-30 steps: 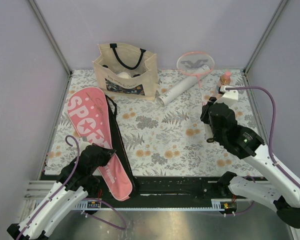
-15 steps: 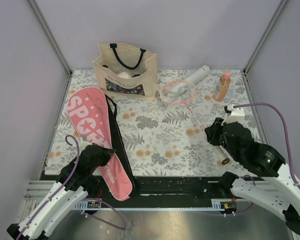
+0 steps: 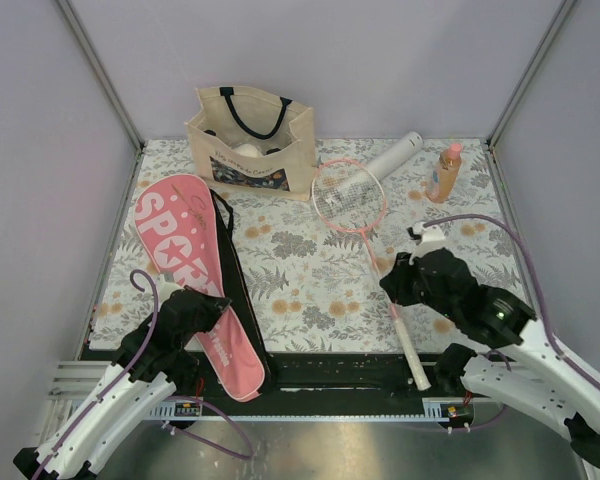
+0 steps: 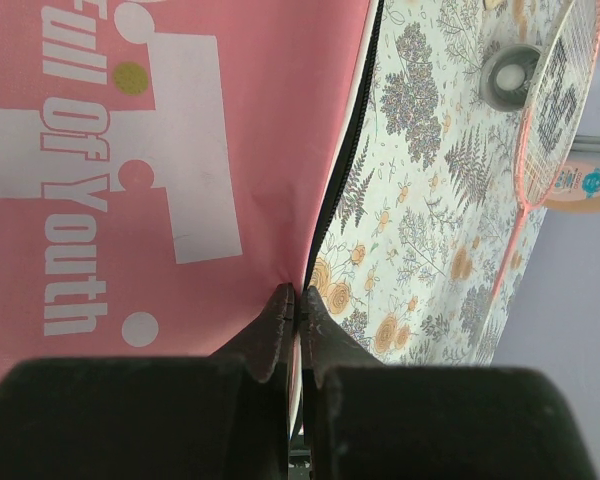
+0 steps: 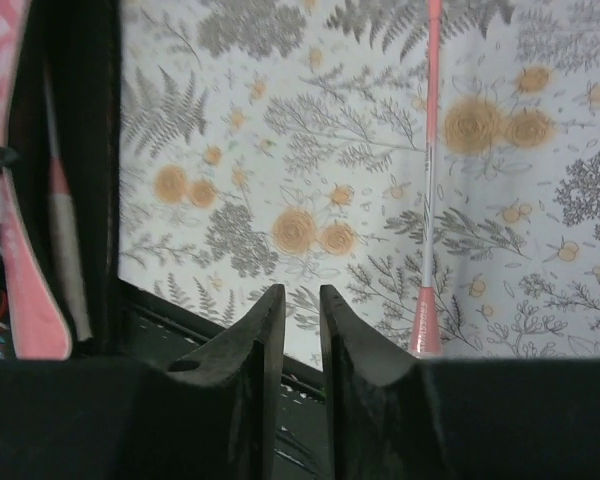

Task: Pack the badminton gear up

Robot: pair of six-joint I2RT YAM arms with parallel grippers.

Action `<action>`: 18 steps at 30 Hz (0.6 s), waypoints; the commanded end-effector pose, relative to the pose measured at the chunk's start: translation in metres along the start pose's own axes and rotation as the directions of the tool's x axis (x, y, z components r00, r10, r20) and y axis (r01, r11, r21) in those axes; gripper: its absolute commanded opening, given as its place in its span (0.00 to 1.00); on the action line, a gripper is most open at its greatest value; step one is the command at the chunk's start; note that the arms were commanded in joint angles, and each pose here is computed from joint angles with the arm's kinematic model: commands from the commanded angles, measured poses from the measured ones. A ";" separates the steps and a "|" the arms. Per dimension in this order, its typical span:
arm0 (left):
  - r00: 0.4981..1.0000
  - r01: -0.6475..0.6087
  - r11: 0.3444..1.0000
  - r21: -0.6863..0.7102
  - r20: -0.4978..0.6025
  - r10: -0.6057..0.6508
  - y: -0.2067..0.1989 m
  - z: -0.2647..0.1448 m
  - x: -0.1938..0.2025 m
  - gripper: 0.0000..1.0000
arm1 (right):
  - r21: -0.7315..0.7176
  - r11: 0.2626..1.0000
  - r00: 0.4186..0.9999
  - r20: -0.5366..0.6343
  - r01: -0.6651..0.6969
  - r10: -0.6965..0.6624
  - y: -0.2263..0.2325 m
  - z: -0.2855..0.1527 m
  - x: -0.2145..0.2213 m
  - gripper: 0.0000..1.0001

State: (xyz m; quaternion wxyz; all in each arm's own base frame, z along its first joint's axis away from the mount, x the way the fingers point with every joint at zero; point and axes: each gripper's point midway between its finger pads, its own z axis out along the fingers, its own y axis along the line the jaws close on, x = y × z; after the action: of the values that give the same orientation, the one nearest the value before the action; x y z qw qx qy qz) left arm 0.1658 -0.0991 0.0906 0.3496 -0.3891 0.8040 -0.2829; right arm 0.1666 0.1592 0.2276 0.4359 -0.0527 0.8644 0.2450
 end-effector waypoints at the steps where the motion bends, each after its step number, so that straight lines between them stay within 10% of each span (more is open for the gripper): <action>1: 0.998 0.017 0.997 0.077 0.051 -0.021 -0.026 -0.009 -0.015 0.00 | 0.066 0.993 0.991 -0.099 0.096 -0.089 -0.011 0.039 0.026 0.37; 8: 0.999 0.010 0.997 0.081 0.046 -0.014 -0.027 -0.009 -0.014 0.00 | 0.249 0.938 0.953 -0.240 0.242 -0.182 -0.047 0.094 0.039 0.54; 18: 0.999 0.023 0.996 0.087 0.034 -0.026 -0.028 -0.010 -0.012 0.00 | 0.278 0.915 0.903 -0.397 0.292 -0.168 -0.076 0.147 0.063 0.49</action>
State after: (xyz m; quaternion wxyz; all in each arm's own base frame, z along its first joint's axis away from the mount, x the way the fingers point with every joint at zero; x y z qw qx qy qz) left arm 0.1657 -0.0992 0.0905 0.3497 -0.3878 0.8047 -0.2826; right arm 0.2321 0.1540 0.0635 0.2648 -0.1132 0.9576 0.0119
